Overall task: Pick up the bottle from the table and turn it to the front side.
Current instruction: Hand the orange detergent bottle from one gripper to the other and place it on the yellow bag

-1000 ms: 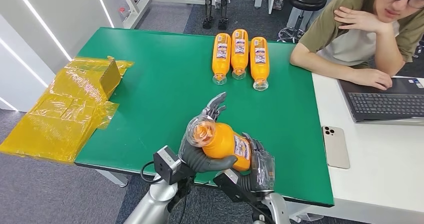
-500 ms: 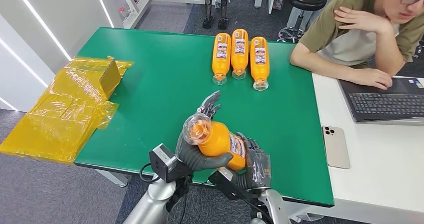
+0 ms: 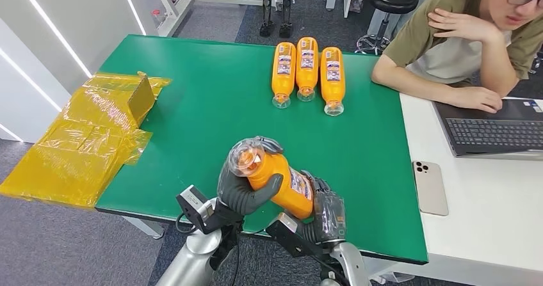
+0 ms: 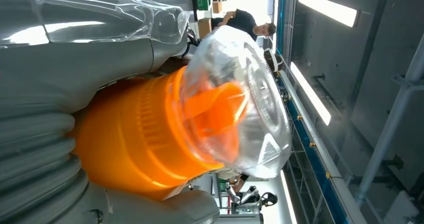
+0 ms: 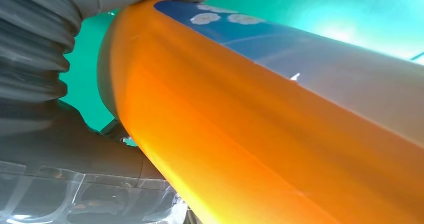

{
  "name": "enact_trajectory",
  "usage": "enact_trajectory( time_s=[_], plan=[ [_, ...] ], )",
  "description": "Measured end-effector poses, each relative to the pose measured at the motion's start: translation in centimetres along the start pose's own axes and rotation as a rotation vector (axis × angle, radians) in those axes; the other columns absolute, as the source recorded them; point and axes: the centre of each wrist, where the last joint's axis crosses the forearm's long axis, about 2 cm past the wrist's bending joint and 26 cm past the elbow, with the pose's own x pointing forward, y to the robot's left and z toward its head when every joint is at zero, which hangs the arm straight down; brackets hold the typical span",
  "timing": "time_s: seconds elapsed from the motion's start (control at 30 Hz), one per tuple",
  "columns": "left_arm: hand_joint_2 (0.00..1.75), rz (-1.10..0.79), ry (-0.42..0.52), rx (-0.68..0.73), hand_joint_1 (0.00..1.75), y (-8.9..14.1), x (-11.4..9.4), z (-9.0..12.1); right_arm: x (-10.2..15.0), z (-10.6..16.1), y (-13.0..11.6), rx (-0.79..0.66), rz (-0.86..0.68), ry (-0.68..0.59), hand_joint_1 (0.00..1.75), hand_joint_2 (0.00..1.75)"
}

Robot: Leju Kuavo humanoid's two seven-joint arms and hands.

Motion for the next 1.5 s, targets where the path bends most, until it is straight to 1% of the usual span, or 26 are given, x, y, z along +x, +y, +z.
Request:
enact_trajectory(
  time_s=[0.03, 0.07, 0.17, 0.2, 0.4, 0.53, 0.6, 0.7, 0.77, 0.87, 0.93, 1.0, 1.07, 1.13, 1.2, 1.3, 1.5],
  plan=[
    [1.75, 0.000, 0.000, 0.002, 1.75, 0.0, 0.0, 0.0, 0.0, 0.0, 0.1, 0.001, -0.002, 0.000, 1.75, 1.75],
    [1.75, 0.000, 0.000, 0.004, 1.75, 0.0, 0.0, 0.0, -0.1, 0.1, 0.1, 0.001, -0.003, 0.000, 1.42, 1.75],
    [1.75, 0.001, 0.001, 0.011, 1.75, 0.1, 0.0, 0.0, -0.2, 0.2, 0.2, -0.013, -0.014, 0.004, 0.11, 1.75],
    [1.75, 0.002, 0.001, 0.013, 1.75, 0.1, 0.0, 0.0, -0.2, 0.2, 0.2, -0.023, -0.022, 0.004, 0.00, 1.75],
    [1.75, -0.002, -0.006, 0.039, 1.75, 0.4, 0.1, 0.1, 0.3, 0.7, 0.7, -0.169, -0.105, -0.004, 0.00, 1.75],
    [1.75, -0.021, -0.019, 0.052, 1.75, 0.7, 0.4, 0.1, 1.0, 1.4, 0.7, -0.216, -0.126, -0.026, 0.00, 1.75],
    [1.75, -0.031, -0.011, 0.054, 1.75, 0.7, 0.4, 0.2, 1.6, 1.2, 0.5, -0.234, -0.134, -0.057, 0.00, 1.75],
    [1.75, -0.108, -0.020, 0.094, 1.75, 1.0, 0.5, 0.3, 2.9, 1.0, 0.0, -0.290, -0.142, -0.155, 0.00, 1.75],
    [1.75, -0.209, -0.054, 0.155, 1.75, 1.3, 0.9, 0.2, 3.4, 1.3, -1.0, -0.359, -0.140, -0.215, 0.00, 1.75],
    [1.75, -0.416, -0.090, 0.217, 1.75, 1.8, 1.6, 0.0, 3.8, 2.2, -3.1, -0.485, -0.144, -0.255, 0.00, 1.75],
    [1.75, -0.647, -0.088, 0.228, 1.75, 2.4, 2.0, 0.3, 3.9, 3.2, -4.4, -0.555, -0.158, -0.256, 0.00, 1.75],
    [1.75, -0.945, -0.082, 0.211, 1.75, 3.5, 2.4, 0.8, 4.0, 4.1, -5.6, -0.616, -0.166, -0.244, 0.00, 1.75],
    [1.75, -1.248, -0.075, 0.164, 1.75, 5.3, 2.8, 1.2, 4.2, 4.5, -6.7, -0.671, -0.174, -0.232, 0.00, 1.75],
    [1.75, -1.457, -0.064, 0.126, 1.75, 7.3, 3.1, 1.4, 4.4, 4.7, -7.6, -0.713, -0.178, -0.224, 0.00, 1.75],
    [1.75, -1.538, -0.051, 0.119, 1.75, 8.8, 3.4, 1.6, 4.5, 4.8, -8.2, -0.738, -0.175, -0.221, 0.00, 1.75],
    [1.75, -1.573, -0.039, 0.125, 1.75, 10.1, 3.6, 1.8, 4.6, 5.0, -8.7, -0.760, -0.169, -0.220, 0.00, 1.75],
    [1.75, -1.616, -0.025, 0.123, 1.75, 11.2, 3.8, 2.2, 4.7, 5.1, -9.2, -0.783, -0.170, -0.215, 0.00, 1.75]
  ],
)
